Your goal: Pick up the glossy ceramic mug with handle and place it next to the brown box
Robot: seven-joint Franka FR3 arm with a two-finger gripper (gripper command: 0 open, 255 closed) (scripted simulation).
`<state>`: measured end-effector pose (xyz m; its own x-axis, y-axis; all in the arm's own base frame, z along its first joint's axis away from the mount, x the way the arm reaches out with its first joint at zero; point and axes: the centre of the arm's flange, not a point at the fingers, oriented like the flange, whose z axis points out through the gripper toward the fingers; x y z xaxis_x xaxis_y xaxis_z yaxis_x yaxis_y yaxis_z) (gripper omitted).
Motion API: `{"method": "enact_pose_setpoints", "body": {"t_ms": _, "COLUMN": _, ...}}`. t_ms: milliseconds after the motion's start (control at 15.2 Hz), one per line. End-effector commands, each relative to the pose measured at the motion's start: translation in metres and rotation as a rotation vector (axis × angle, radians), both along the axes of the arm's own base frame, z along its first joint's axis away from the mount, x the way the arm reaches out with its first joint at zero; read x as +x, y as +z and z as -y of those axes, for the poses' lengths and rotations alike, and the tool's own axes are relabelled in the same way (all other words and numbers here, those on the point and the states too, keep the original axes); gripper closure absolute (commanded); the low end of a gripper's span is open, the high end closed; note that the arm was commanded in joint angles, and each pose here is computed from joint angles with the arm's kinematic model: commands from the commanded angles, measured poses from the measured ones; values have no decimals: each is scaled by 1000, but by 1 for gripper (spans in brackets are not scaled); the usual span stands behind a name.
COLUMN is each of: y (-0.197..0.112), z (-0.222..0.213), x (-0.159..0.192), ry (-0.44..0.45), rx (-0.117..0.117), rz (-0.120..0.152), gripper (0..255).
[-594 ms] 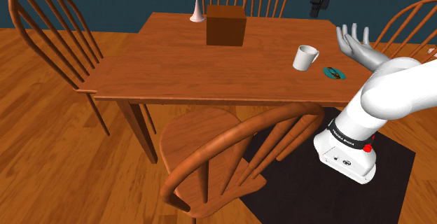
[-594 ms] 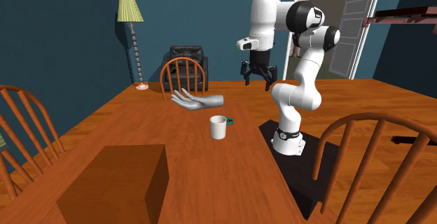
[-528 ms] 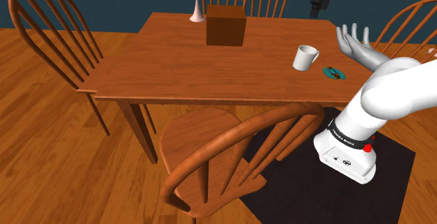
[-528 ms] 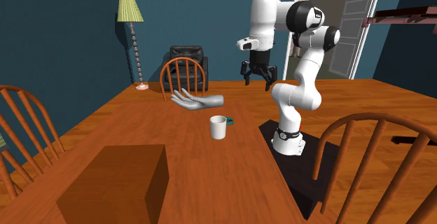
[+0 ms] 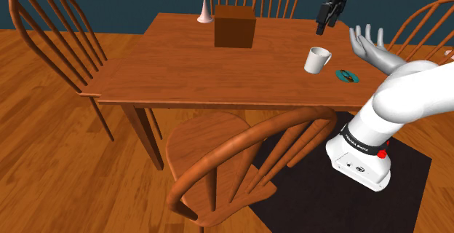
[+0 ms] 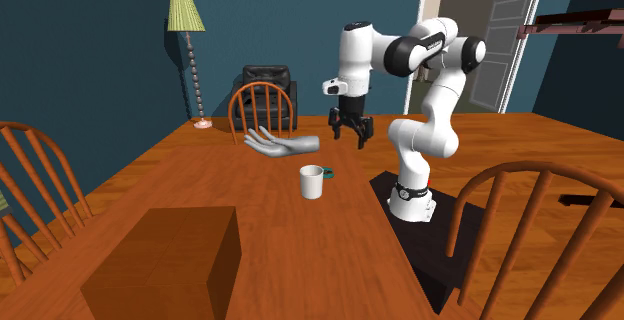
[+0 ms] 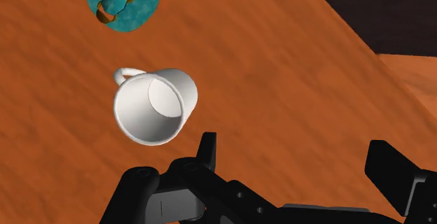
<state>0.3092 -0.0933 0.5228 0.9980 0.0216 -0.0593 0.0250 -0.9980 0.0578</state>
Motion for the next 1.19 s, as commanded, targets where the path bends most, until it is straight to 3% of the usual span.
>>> {"method": "enact_pose_setpoints", "body": {"t_ms": 0, "y": -23, "z": 16, "x": 4, "ry": -25, "rx": 0, "rz": 19, "gripper": 0}}
{"method": "enact_pose_setpoints", "body": {"t_ms": 726, "y": -134, "z": 102, "x": 12, "ry": -158, "rx": 3, "rz": 107, "gripper": 0}}
{"method": "enact_pose_setpoints", "body": {"t_ms": 1122, "y": -165, "z": 104, "x": 13, "ry": -158, "rx": 3, "rz": 107, "gripper": 0}}
